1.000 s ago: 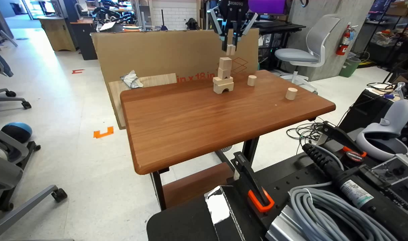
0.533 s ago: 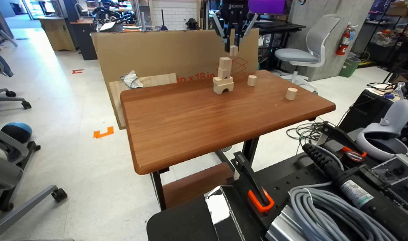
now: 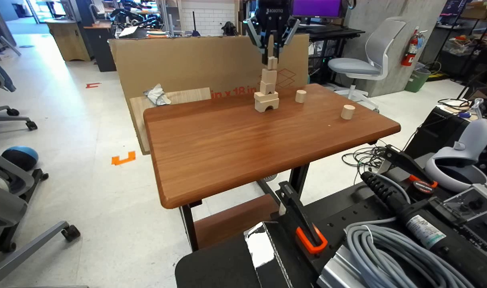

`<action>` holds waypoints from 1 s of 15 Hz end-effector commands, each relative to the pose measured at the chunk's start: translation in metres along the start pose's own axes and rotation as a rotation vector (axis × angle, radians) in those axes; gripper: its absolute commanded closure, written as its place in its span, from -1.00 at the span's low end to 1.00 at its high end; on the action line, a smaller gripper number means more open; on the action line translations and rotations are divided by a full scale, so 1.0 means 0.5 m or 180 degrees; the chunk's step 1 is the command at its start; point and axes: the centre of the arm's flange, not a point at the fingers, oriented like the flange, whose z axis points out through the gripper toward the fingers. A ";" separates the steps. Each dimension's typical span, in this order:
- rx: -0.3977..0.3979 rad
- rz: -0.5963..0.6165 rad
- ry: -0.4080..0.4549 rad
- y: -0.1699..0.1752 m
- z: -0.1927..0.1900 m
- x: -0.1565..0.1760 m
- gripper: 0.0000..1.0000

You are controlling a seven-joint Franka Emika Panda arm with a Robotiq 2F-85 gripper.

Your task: Put the flower shaped block on top of the cube

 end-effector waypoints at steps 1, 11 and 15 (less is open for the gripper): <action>0.0028 -0.0031 -0.0030 -0.014 -0.004 0.002 0.86; 0.0084 -0.0009 0.0011 -0.008 -0.029 -0.023 -0.50; 0.0248 -0.0058 0.0105 0.025 -0.118 -0.107 -1.00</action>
